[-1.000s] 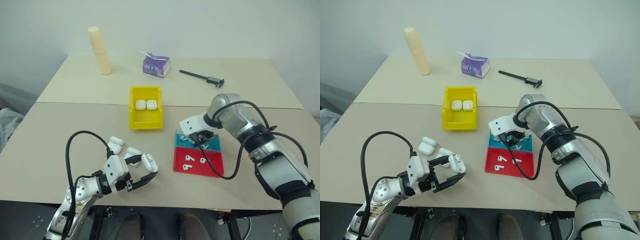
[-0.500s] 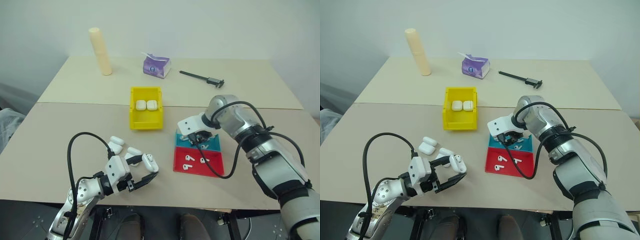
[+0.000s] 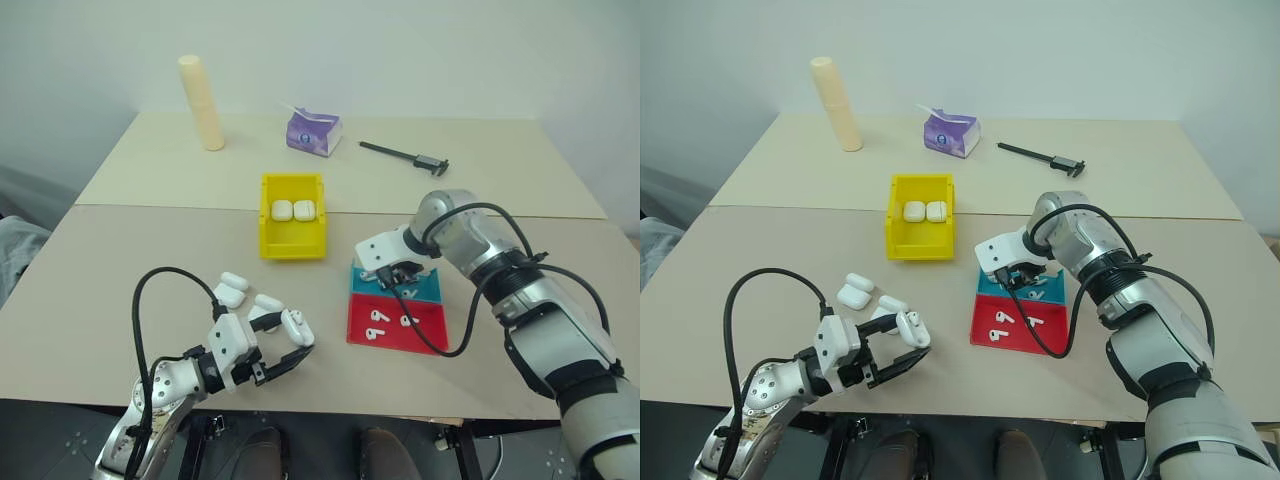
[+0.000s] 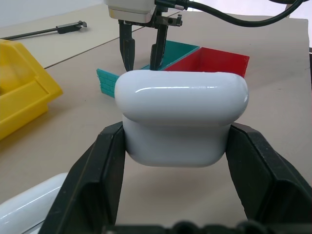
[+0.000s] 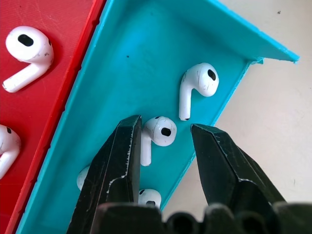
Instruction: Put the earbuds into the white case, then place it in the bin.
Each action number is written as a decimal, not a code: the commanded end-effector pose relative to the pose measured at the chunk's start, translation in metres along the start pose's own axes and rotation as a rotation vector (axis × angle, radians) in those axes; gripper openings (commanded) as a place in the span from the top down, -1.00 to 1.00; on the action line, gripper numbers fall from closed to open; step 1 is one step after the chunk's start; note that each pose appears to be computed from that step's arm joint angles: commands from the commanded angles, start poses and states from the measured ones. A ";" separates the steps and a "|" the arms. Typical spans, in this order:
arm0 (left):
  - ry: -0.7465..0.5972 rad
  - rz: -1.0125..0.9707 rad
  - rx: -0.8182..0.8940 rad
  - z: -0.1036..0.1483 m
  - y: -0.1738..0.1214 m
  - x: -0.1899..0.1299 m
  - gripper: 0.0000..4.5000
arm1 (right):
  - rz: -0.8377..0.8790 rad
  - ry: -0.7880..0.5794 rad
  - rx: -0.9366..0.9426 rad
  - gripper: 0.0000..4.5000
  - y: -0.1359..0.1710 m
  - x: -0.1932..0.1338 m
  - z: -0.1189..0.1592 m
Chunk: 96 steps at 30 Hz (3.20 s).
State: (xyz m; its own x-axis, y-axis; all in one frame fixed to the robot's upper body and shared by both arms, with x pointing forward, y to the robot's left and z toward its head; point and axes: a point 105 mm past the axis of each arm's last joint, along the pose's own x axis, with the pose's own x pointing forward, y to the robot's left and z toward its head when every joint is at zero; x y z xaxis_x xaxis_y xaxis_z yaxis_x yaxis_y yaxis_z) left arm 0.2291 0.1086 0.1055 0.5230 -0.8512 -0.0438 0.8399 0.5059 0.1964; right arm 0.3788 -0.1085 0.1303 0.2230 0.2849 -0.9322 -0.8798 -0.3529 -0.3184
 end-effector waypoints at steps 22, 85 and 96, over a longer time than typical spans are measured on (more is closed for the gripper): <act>-0.046 0.006 0.036 0.014 0.000 0.004 -0.24 | 0.020 0.029 -0.009 0.72 0.007 0.004 -0.009; -0.426 -0.435 0.046 0.135 0.004 0.058 -0.24 | -0.155 -1.538 0.735 0.72 0.089 -0.167 0.112; -0.426 -0.423 0.043 0.131 0.004 0.058 -0.24 | -0.188 -1.493 0.754 0.72 0.089 -0.159 0.106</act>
State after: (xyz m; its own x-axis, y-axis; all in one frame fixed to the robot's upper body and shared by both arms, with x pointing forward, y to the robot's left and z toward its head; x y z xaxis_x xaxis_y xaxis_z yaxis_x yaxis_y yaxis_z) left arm 0.2471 0.0429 0.2255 0.0456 -0.9685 0.2446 0.9622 0.1084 0.2498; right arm 0.2262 -0.0922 0.2620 0.1947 0.9625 0.1889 -0.9672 0.1564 0.2002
